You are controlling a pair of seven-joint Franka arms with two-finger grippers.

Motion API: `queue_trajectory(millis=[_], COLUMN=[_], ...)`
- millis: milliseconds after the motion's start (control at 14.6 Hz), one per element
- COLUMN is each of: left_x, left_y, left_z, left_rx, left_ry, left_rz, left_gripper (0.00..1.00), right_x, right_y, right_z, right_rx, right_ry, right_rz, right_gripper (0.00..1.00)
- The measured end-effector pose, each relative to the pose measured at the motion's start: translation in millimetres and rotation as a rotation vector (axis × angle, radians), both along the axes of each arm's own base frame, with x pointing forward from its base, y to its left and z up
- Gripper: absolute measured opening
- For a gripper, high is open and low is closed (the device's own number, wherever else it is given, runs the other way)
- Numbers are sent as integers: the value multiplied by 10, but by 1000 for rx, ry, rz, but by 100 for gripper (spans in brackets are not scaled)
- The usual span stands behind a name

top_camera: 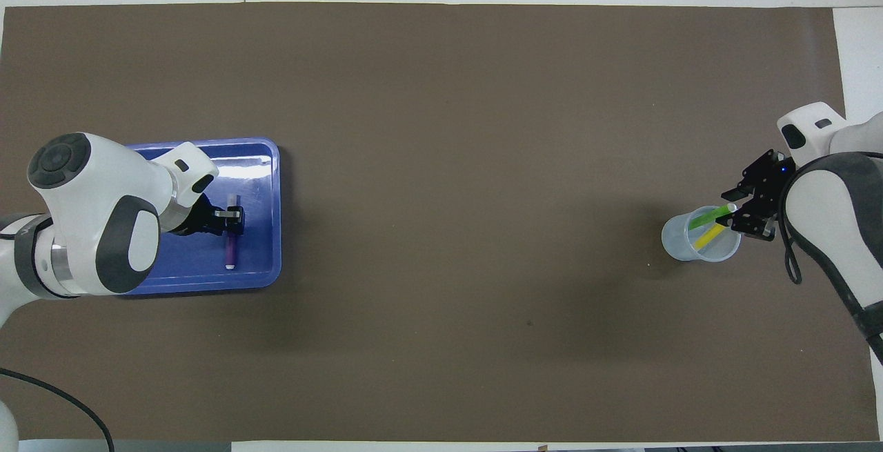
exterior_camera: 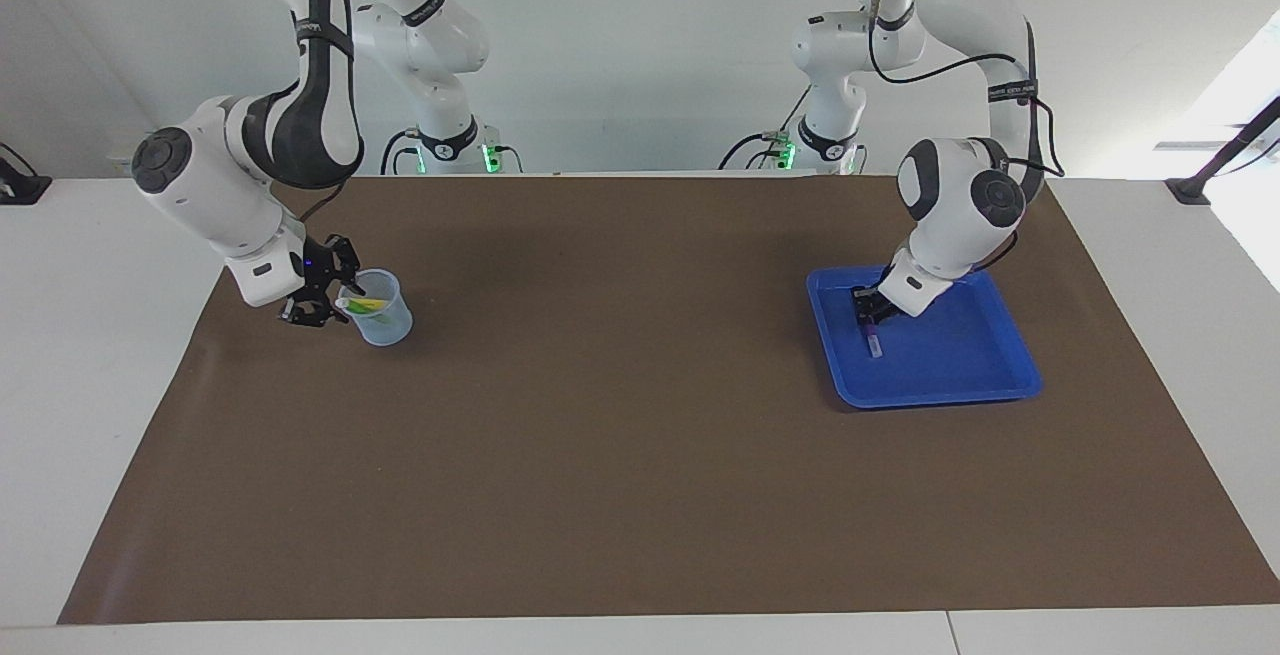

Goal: Right arm passes pens to left for tray arrangement
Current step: 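Release the purple marker with the left gripper while the right gripper grasps green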

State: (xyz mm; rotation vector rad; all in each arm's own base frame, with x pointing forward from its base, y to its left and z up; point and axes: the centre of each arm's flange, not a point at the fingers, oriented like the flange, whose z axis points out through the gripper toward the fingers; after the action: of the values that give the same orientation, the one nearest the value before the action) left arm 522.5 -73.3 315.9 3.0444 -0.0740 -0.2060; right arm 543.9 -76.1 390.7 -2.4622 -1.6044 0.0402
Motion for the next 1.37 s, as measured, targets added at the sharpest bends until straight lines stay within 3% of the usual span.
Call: queue_trajectory(millis=[342, 753, 890, 1096, 1370], left_x=[1, 4, 8, 81, 276], left_y=[0, 8, 18, 22, -31], left_z=[1, 2, 4, 105, 620], left_rx=[0, 0, 0, -3, -4], left_ry=[-1, -2, -4, -18, 35], left_rz=[0, 2, 4, 6, 29], left_gripper=[99, 100, 100, 100, 100], right_x=[-2, -3, -18, -16, 33], right_y=[4, 8, 9, 9, 17], right_z=[-4, 11, 46, 70, 257], right_rx=[-1, -1, -1, -2, 2], right_ry=[-3, -6, -3, -9, 13], right_rz=[0, 1, 1, 1, -21], right_gripper=[40, 30, 19, 18, 18])
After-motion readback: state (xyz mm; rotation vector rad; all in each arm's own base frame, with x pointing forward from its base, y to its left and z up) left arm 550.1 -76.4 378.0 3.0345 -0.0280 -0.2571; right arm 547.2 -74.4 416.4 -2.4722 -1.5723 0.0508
